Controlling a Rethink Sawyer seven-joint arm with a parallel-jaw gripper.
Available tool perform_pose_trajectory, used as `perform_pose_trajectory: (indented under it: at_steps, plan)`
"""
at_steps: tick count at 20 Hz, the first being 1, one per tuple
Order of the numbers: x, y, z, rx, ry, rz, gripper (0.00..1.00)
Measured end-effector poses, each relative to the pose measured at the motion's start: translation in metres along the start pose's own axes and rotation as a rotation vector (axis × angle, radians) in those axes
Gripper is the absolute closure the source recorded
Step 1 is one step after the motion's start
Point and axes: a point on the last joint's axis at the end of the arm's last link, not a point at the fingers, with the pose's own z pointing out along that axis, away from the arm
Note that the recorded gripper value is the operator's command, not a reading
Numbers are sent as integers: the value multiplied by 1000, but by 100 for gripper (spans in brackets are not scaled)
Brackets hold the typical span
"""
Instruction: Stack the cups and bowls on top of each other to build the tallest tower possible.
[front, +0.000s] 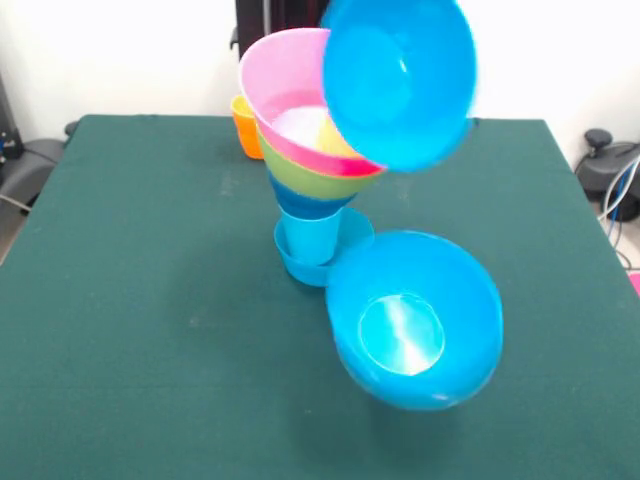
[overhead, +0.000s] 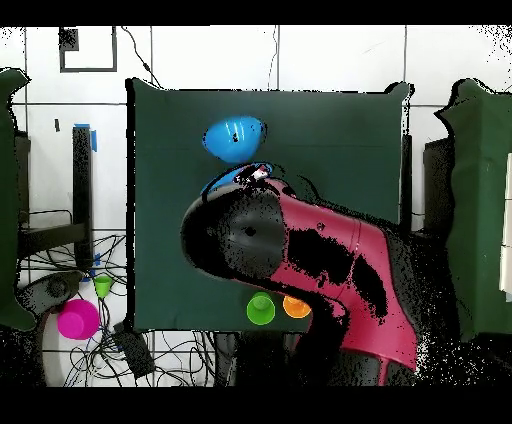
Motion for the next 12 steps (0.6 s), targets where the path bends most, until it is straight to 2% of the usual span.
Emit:
perform_pose_trajectory:
  at_steps: [12]
  plan:
    - [0,1,0,-3,-4,-2,0]
